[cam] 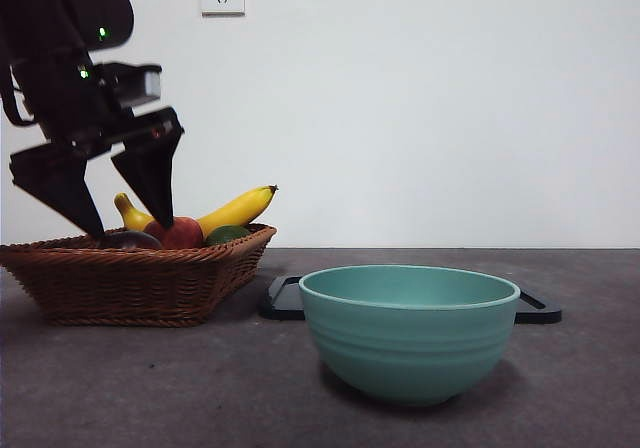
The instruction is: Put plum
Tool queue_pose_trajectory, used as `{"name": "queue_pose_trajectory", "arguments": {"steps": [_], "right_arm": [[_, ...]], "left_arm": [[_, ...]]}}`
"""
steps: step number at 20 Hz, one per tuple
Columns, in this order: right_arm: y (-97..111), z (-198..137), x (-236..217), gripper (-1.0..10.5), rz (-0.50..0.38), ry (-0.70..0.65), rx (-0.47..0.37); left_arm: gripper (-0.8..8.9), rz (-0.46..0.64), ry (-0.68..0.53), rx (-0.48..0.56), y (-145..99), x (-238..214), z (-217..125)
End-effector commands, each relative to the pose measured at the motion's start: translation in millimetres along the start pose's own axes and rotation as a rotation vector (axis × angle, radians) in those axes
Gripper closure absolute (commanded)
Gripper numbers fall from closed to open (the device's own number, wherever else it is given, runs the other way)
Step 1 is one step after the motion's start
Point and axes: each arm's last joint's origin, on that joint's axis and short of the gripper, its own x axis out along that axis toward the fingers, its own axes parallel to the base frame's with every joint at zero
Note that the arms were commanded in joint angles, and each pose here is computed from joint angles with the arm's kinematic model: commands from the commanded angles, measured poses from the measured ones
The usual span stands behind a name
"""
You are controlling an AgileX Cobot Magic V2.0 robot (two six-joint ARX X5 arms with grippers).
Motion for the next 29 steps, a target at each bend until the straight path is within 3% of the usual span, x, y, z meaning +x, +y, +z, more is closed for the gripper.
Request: {"name": "queue_pose_trajectory", "arguments": {"steps": [1,7,11,17,20,25,29], "right_arm": [[2,5,-3,5.6,0.003,-0.019,-0.016],[2,5,-3,5.6,0.003,-0.019,-0.016],[2,5,-3,5.6,0.003,-0.019,-0.016],[2,5,-3,5.6,0.003,-0.019,-0.016],[2,5,-3,5.6,0.003,-0.018,-0.016],[2,5,-3,5.6,0.003,-0.019,-0.016],[2,5,-3,5.6,0.003,-0.019,-0.016]], "left_arm": [[3.5,-0.004,0.021,0.013,0,12,5],[3.55,-0.013,0.064,0.015,1,31,3],[4.8,-0.014,0.075,0.014,1,35,2],[4.8,-0.014,0.066,0.015,0,29,3],[4.8,-0.008,0.003,0.019,-4,7,9],[4.8,-0.09,-0.127,0.08,-32,-51,16],[4.8,-0.23,-0.2,0.184,-75,-90,7]]}}
